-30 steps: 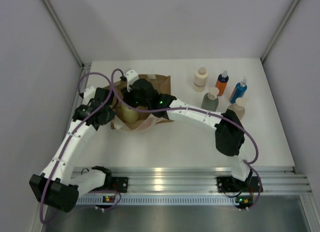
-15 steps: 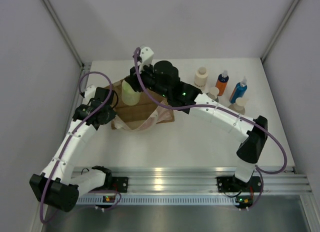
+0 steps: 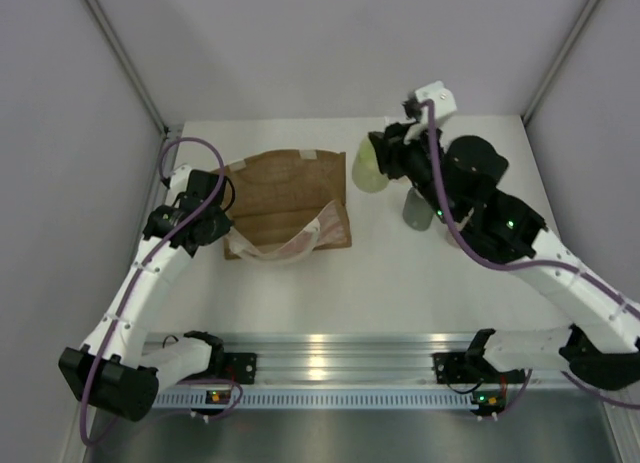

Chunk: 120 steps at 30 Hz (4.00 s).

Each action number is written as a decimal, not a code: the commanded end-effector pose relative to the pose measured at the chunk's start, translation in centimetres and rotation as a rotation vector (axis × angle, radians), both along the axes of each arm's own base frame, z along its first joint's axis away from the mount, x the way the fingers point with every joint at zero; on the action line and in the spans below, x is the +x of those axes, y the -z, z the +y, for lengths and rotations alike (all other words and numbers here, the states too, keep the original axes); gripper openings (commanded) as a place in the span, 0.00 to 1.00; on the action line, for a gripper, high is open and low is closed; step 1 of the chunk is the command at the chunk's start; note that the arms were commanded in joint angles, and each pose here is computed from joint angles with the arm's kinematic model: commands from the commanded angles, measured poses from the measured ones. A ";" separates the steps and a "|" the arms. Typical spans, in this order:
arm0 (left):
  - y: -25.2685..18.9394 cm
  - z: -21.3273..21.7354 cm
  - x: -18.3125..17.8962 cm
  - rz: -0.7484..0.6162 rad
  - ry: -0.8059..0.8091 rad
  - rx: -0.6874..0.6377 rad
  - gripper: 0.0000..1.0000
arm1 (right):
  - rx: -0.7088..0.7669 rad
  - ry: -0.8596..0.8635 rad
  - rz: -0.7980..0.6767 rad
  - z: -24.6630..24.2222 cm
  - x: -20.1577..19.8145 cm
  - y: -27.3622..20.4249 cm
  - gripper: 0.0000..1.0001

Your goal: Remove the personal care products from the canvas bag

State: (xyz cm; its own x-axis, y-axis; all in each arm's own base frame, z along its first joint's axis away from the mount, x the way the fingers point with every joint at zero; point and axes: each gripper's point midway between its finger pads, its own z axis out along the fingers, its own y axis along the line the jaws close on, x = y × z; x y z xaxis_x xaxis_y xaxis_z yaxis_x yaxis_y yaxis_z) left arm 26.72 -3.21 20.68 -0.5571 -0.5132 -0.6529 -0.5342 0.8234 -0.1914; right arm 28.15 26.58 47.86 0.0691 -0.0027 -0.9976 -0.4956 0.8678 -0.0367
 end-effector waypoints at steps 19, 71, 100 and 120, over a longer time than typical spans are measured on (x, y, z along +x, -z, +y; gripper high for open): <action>-1.9 -0.9 1.9 -0.010 0.064 0.003 0.08 | 0.138 0.631 0.285 -20.0 -2.8 27.6 0.00; -6.0 0.8 3.3 -0.095 0.102 0.146 0.64 | 0.221 0.544 0.120 -19.3 -2.3 12.9 1.00; -19.2 6.7 -5.3 -0.442 0.089 0.349 0.99 | 0.044 0.865 0.284 -34.4 -16.6 6.2 1.00; -16.9 8.0 -7.0 -0.384 0.078 0.410 0.99 | -0.045 0.848 0.295 -31.4 -11.8 11.7 0.99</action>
State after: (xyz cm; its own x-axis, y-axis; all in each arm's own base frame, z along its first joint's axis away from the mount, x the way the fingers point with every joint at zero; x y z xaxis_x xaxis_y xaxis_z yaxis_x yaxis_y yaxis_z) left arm 19.85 4.35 37.43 -0.2793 -0.1298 -0.9514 -0.3957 0.9183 -0.0091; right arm 15.51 -4.55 34.75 -0.3076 -0.0017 -0.9515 0.2736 0.9576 -0.0902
